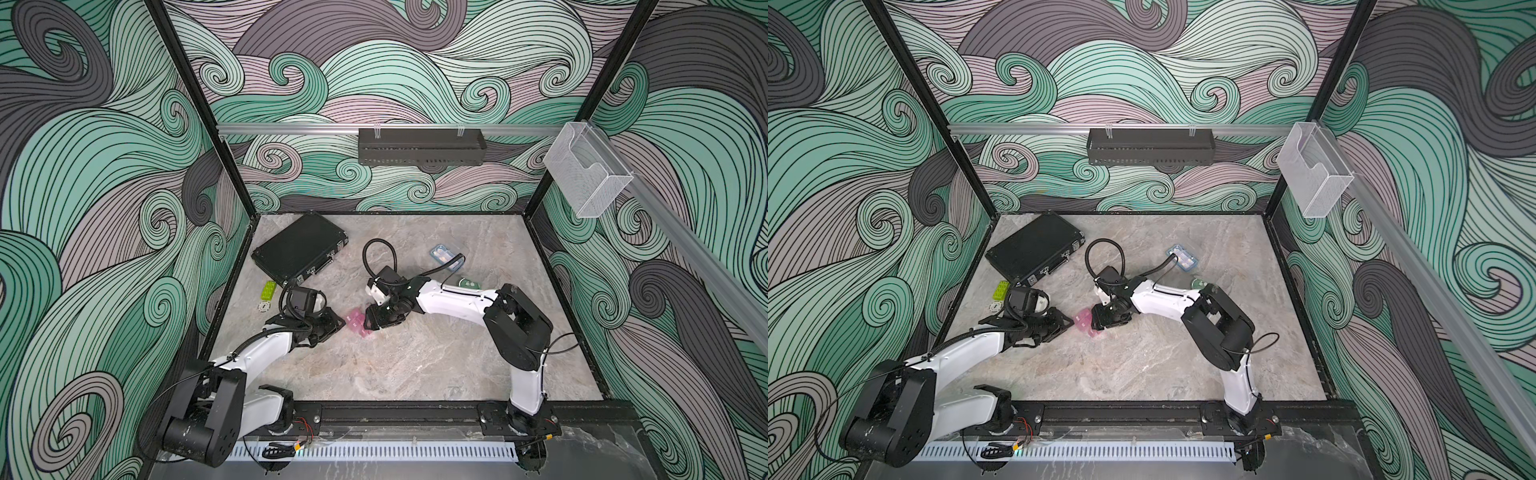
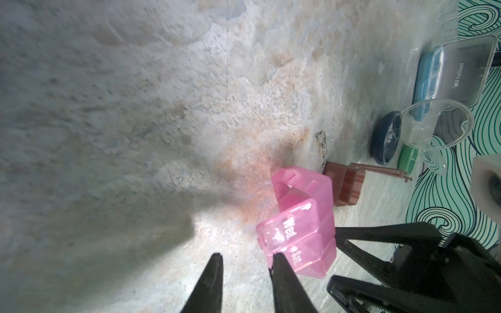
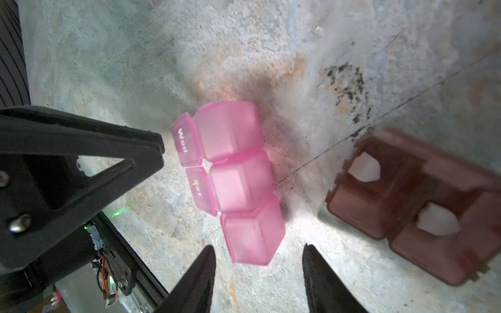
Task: Close pillboxes
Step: Adjust the pillbox at the center of the board.
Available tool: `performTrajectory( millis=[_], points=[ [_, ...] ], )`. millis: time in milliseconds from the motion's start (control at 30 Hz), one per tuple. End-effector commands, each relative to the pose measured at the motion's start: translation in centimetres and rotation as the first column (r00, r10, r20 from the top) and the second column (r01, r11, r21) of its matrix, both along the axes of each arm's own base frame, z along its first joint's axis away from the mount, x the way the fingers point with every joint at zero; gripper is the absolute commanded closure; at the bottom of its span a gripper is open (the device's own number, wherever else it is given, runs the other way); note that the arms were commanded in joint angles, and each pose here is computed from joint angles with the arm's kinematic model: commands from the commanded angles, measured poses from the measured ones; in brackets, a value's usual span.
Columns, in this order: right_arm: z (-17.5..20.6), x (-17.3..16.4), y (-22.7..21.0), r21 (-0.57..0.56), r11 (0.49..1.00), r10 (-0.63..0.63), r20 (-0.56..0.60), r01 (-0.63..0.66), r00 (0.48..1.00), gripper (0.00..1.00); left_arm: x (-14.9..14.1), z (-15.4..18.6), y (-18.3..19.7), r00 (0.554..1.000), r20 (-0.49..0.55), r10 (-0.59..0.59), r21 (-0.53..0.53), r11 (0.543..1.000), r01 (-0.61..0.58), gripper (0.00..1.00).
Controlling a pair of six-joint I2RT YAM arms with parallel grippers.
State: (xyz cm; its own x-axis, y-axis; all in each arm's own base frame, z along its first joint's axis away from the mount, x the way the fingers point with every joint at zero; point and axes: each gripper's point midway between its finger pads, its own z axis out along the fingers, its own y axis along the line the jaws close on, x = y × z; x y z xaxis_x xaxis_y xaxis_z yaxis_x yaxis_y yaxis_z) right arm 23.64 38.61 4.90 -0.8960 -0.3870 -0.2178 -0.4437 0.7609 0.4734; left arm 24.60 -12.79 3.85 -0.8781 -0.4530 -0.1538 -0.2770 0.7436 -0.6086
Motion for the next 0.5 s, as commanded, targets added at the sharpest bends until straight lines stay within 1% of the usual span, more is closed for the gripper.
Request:
performTrajectory(
  millis=[0, 233, 333, 467],
  points=[
    [1.1, -0.6, -0.3, 0.012, 1.000, 0.027, 0.006, -0.027, 1.000, 0.46, 0.5, 0.8, -0.2, 1.000, 0.014, -0.013, 0.010, 1.000, 0.012, 0.69],
    [2.7, -0.3, -0.4, 0.032, 0.999, 0.038, 0.044, -0.039, 0.998, 0.47, -0.2, 0.2, 0.1, 1.000, 0.002, 0.006, 0.009, 1.000, -0.006, 0.73],
    [2.9, -0.1, -0.3, 0.033, 0.999, 0.041, 0.053, -0.043, 0.998, 0.52, -0.3, -0.3, -0.3, 1.000, -0.005, 0.007, -0.011, 1.000, -0.007, 0.77],
    [2.7, 0.1, -0.1, 0.017, 0.998, 0.060, 0.058, -0.061, 0.996, 0.56, -0.3, -0.8, -0.9, 1.000, -0.018, -0.005, -0.012, 1.000, 0.004, 0.79]
  ],
)
